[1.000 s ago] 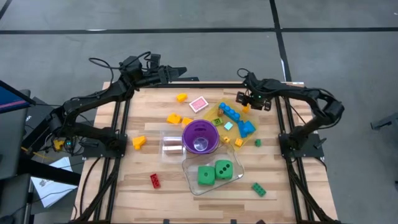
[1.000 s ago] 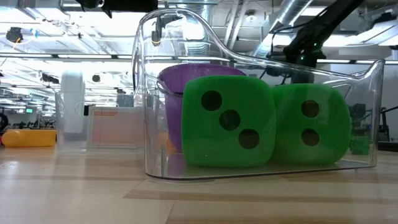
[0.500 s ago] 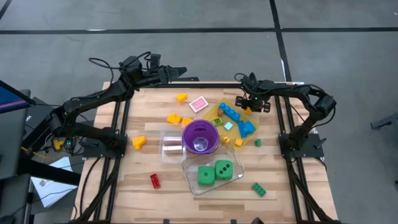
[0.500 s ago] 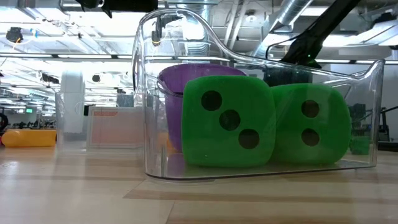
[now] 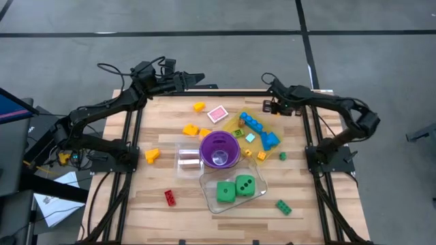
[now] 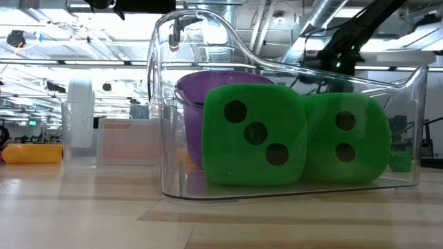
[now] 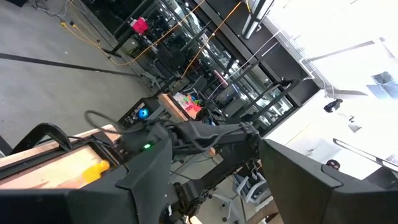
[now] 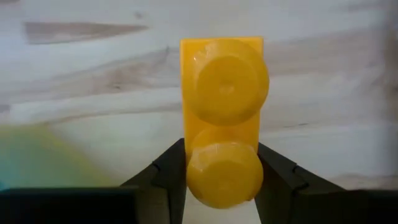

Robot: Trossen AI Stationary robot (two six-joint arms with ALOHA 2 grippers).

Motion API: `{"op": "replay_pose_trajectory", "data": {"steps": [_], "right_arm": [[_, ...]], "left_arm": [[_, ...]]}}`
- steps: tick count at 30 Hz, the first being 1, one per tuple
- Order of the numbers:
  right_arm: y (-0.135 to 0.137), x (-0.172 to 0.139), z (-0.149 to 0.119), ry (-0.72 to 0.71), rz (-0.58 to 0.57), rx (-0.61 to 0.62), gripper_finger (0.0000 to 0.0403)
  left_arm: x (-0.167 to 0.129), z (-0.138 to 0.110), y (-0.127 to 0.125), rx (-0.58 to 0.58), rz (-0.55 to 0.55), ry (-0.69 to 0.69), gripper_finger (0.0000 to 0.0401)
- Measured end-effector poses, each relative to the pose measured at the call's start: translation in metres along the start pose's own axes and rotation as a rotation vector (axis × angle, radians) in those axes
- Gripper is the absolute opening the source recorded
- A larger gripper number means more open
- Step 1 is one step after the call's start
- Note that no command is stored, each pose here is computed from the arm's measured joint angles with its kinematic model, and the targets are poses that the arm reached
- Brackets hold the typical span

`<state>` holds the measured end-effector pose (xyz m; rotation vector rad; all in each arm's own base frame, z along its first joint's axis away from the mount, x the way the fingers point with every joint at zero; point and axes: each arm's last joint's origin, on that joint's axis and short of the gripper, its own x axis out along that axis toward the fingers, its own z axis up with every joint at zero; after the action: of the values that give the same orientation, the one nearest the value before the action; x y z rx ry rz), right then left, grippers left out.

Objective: Pick & Place Toys
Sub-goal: Put the large yellow game piece into the yellow bin

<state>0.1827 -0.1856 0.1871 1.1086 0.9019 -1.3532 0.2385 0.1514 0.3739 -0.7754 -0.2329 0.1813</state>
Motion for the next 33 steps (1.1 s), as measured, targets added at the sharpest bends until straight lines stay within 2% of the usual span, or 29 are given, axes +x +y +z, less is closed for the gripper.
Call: {"op": "replay_pose_trajectory", "data": {"steps": [3,9,11,14,16,23,33], "right_arm": [[-0.004,-0.023,-0.002,-0.061,0.060,-0.130,0.0129],[-0.009,-0.078,-0.024,-0.173,0.287,-0.576,0.0129],[-0.013,-0.095,-0.032,-0.174,0.410,-0.650,0.0129],[-0.019,-0.113,-0.042,-0.140,0.587,-0.696,0.0129],[-0.022,-0.120,-0.050,-0.096,0.649,-0.729,0.0129],[-0.015,-0.120,-0.076,0.047,0.665,-0.829,0.0129],[0.024,-0.085,-0.104,0.153,0.498,-0.914,0.0129]], "left_arm": [[0.000,0.000,0.000,-0.001,0.000,0.000,0.0241],[0.000,0.000,0.000,-0.002,0.004,-0.004,0.0241],[0.000,0.000,0.000,-0.001,0.004,-0.005,0.0241],[0.000,0.000,0.000,-0.001,0.005,-0.006,0.0241],[0.000,0.000,0.000,0.000,0.005,-0.006,0.0241],[0.000,0.000,0.000,0.000,0.005,-0.006,0.0241],[0.000,-0.001,0.000,-0.001,0.003,-0.003,0.0241]]}}
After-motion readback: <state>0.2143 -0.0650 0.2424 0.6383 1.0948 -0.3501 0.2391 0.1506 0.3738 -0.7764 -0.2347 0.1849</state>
